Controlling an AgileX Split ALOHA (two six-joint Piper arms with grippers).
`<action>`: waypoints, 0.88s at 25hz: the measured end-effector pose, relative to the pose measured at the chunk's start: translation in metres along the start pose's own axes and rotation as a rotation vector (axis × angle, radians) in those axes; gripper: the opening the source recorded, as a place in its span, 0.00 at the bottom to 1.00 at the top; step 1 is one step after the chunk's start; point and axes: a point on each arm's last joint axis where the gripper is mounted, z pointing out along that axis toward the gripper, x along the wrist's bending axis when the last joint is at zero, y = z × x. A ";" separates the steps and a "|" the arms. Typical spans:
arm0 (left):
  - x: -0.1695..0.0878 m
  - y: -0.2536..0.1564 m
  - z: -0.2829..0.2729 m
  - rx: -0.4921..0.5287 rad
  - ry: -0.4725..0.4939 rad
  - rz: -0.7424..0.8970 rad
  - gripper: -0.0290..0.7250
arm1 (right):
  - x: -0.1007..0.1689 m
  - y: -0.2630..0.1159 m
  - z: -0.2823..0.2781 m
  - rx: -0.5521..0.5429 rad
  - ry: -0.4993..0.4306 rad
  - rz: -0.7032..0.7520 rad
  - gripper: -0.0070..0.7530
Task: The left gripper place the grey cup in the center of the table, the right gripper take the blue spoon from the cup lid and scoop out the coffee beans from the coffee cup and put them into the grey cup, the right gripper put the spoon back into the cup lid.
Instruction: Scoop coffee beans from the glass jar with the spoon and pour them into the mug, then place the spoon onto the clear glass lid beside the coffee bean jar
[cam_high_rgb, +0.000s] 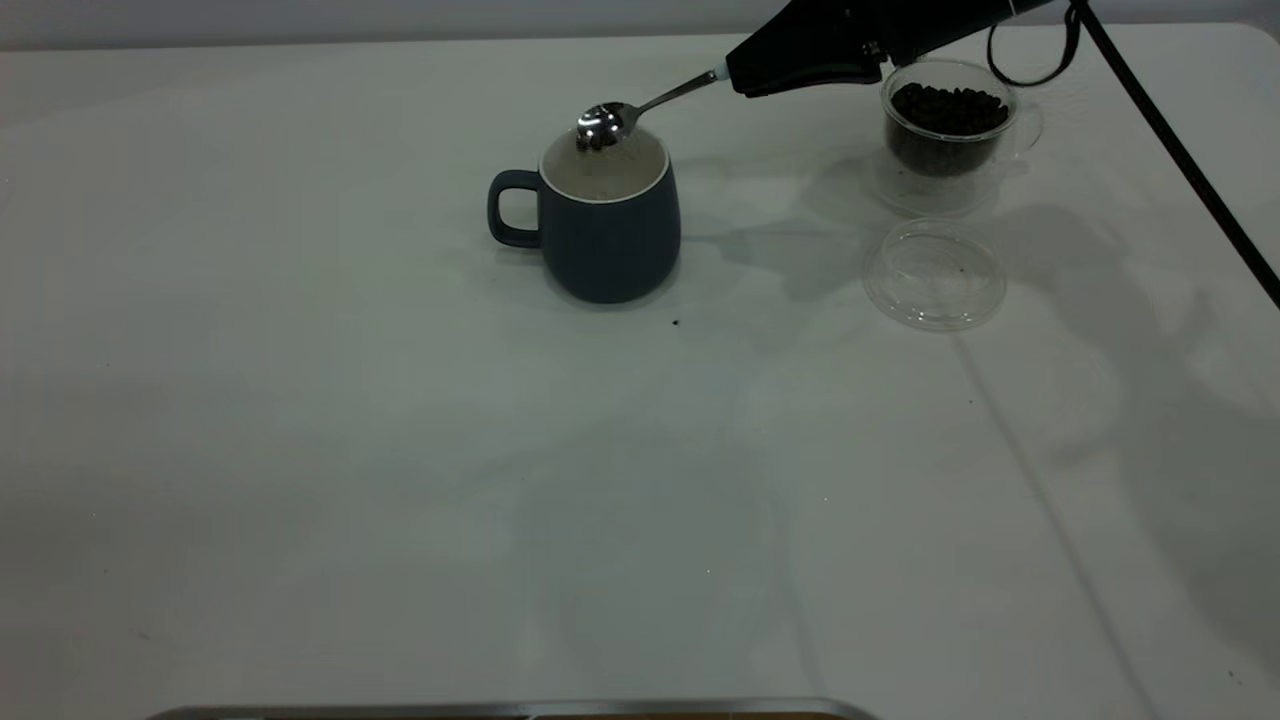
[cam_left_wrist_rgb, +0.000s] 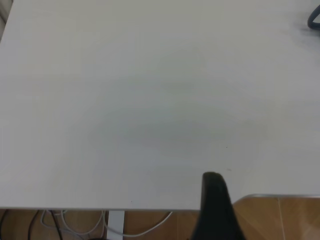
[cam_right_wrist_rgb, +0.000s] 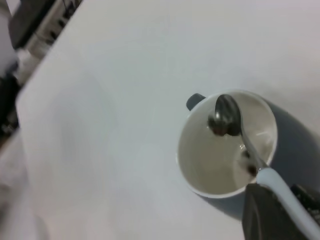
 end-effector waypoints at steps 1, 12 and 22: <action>0.000 0.000 0.000 0.000 0.000 -0.001 0.82 | 0.004 0.004 -0.001 -0.001 0.001 -0.051 0.14; 0.000 0.000 0.000 0.000 0.000 -0.001 0.82 | 0.062 0.054 -0.050 0.083 -0.059 -0.319 0.14; 0.000 0.000 0.000 0.000 0.000 -0.002 0.82 | 0.117 0.086 -0.181 0.081 -0.171 -0.294 0.14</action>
